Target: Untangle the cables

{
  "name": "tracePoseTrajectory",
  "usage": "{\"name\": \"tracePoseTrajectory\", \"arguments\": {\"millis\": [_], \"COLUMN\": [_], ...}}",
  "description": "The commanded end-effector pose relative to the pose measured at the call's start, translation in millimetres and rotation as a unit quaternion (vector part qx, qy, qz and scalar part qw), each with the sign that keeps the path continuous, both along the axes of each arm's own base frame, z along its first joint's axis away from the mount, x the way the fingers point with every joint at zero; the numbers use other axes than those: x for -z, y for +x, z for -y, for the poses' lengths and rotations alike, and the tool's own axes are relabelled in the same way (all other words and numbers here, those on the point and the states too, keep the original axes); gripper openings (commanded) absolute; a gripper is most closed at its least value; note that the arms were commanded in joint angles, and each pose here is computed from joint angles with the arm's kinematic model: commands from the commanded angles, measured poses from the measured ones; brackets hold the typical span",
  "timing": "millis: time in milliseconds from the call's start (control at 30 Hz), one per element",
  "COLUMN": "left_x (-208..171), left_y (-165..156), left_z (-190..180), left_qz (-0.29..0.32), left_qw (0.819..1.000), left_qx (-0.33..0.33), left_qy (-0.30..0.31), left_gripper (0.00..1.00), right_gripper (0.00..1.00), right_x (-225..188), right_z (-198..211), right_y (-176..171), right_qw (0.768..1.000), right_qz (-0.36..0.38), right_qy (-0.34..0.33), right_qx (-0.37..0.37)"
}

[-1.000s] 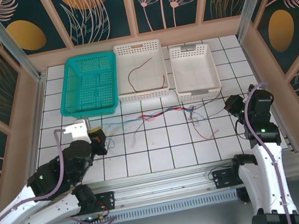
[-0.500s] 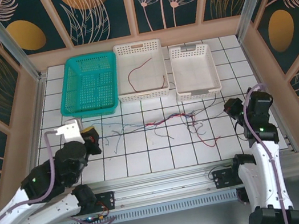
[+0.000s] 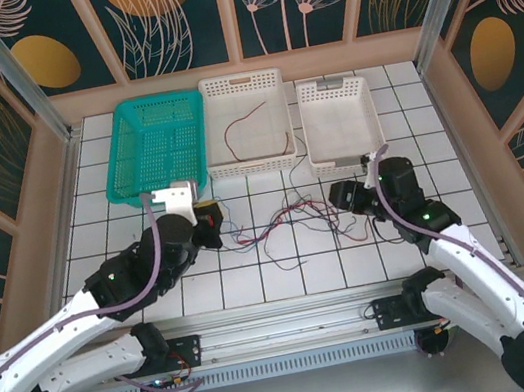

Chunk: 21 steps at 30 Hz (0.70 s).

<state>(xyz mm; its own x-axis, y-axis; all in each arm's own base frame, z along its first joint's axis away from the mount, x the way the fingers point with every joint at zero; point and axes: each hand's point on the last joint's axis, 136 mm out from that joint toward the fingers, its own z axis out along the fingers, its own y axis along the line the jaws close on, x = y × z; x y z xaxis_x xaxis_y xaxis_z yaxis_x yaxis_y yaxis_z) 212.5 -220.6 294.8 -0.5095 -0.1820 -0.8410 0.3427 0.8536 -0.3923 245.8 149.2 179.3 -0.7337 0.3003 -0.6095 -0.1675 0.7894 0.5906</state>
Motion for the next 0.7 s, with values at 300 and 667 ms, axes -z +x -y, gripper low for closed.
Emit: {"name": "tracePoseTrajectory", "arguments": {"millis": [300, 667], "left_x": [-60, -73], "left_y": [13, 15], "left_z": [79, 98], "left_qz": [0.021, 0.004], "left_qw": [0.992, 0.985], "left_qx": [0.086, 0.097], "left_qy": [-0.089, -0.145], "left_gripper": [0.0, 0.0], "right_gripper": [0.69, 0.7], "right_x": [-107, -83], "right_z": [-130, -164], "right_y": [-50, -55], "right_qw": [0.943, 0.935], "right_qz": [0.217, 0.258], "right_qy": [0.081, 0.028], "right_qx": [-0.24, -0.242]}}
